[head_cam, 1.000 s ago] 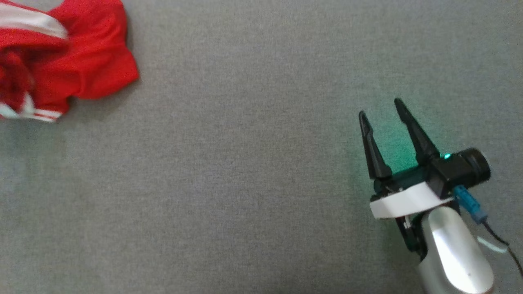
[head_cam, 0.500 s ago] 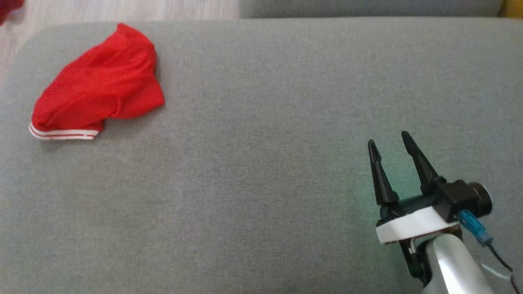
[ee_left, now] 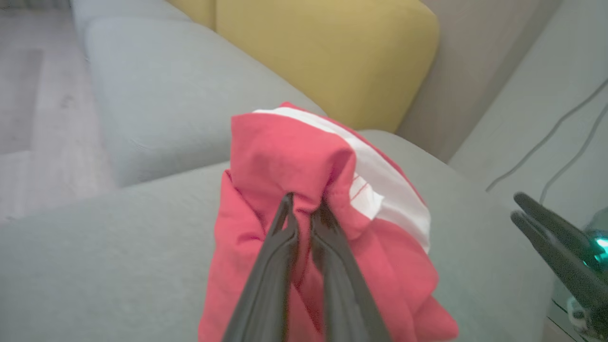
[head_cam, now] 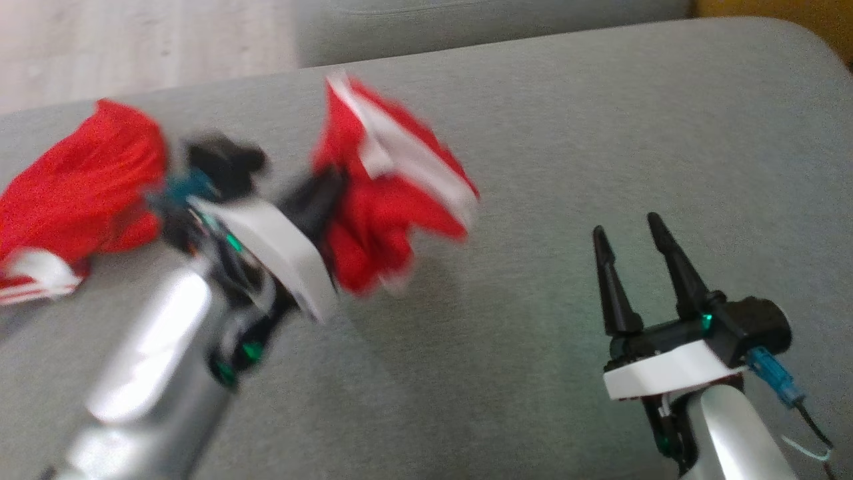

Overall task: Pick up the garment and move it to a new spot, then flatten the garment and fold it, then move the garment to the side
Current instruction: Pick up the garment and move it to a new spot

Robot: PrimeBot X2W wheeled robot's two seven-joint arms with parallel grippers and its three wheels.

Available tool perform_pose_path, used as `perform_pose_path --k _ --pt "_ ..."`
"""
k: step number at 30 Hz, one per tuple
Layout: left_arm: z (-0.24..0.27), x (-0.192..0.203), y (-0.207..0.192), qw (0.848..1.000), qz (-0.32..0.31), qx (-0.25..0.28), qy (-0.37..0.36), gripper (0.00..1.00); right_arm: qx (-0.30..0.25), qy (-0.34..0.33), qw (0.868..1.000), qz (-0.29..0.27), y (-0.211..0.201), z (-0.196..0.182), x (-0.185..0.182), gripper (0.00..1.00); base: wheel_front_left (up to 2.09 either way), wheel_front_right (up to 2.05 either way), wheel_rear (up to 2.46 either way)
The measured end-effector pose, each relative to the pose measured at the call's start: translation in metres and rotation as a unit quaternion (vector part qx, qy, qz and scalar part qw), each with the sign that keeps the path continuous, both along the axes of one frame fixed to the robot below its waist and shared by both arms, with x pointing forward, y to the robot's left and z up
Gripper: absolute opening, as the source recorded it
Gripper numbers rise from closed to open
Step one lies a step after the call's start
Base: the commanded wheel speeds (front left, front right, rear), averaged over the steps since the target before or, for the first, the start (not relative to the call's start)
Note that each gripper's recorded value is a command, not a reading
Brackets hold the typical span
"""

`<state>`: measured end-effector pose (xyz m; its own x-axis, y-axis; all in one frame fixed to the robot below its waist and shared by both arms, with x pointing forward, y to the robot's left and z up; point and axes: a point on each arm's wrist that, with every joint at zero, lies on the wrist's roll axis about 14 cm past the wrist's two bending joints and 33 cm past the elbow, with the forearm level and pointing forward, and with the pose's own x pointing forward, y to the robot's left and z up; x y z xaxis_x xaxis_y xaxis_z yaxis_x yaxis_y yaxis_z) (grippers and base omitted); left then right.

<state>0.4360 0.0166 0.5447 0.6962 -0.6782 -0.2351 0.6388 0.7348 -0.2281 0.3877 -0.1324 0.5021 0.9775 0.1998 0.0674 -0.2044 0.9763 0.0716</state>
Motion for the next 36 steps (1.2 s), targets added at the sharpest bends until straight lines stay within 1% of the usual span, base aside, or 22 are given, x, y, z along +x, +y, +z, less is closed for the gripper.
perform_pose_path --k 4,6,8,11,14,15,16,17,22,25,27,31,34,36 --pt "-0.055 -0.037 -0.046 0.995 -0.063 0.006 0.079 0.00 0.010 -0.001 1.000 -0.026 -0.016 0.003 -0.009 1.00 0.00 0.00 0.00" --pt "-0.073 -0.051 -0.067 0.991 -0.091 0.011 0.101 0.00 0.016 -0.004 0.999 -0.045 -0.028 0.006 -0.013 1.00 0.00 0.00 0.00" --pt "-0.081 -0.059 -0.087 0.986 -0.112 0.003 0.120 0.00 0.019 -0.002 0.998 -0.063 -0.039 0.005 -0.019 1.00 0.00 0.00 0.00" --pt "-0.081 -0.065 -0.113 0.982 -0.136 -0.017 0.128 0.00 0.017 0.001 0.996 -0.086 -0.053 0.004 -0.027 1.00 0.00 0.00 0.00" --pt "-0.081 -0.066 -0.124 0.979 -0.141 -0.037 0.140 0.00 0.015 0.003 0.995 -0.098 -0.061 0.003 -0.032 1.00 0.00 0.00 0.00" --pt "-0.083 -0.065 -0.127 0.979 -0.140 -0.041 0.141 0.18 0.014 0.004 0.995 -0.102 -0.063 0.003 -0.033 1.00 0.00 0.00 0.00" --pt "-0.087 -0.062 -0.127 0.980 -0.136 -0.039 0.141 0.48 0.014 0.005 0.994 -0.105 -0.065 0.003 -0.034 1.00 0.00 0.00 0.00" --pt "-0.091 -0.058 -0.125 0.982 -0.129 -0.032 0.135 1.00 0.013 0.005 0.994 -0.107 -0.066 0.002 -0.035 1.00 0.00 0.00 0.00" --pt "-0.097 -0.011 -0.090 0.997 -0.037 -0.002 0.071 1.00 0.014 0.005 0.994 -0.104 -0.064 0.002 -0.034 1.00 0.00 0.00 0.00" --pt "-0.099 0.006 -0.066 0.999 0.015 0.010 0.034 1.00 0.016 0.007 0.995 -0.099 -0.061 0.001 -0.033 1.00 0.00 0.00 0.00" --pt "-0.098 0.011 -0.051 0.999 0.044 0.005 0.018 1.00 0.017 0.008 0.995 -0.095 -0.058 -0.001 -0.032 1.00 0.00 0.00 0.00" --pt "-0.091 0.011 -0.023 0.995 0.097 -0.025 -0.018 1.00 0.009 0.005 0.996 -0.088 -0.055 0.000 -0.026 1.00 0.00 0.00 0.00" --pt "-0.096 -0.002 0.002 0.990 0.136 -0.031 -0.026 1.00 0.003 0.008 0.996 -0.087 -0.055 -0.003 -0.026 1.00 0.00 0.00 0.00" --pt "-0.101 -0.014 0.018 0.987 0.157 -0.025 -0.027 1.00 -0.004 0.014 0.996 -0.086 -0.054 -0.007 -0.028 1.00 0.00 0.00 0.00"
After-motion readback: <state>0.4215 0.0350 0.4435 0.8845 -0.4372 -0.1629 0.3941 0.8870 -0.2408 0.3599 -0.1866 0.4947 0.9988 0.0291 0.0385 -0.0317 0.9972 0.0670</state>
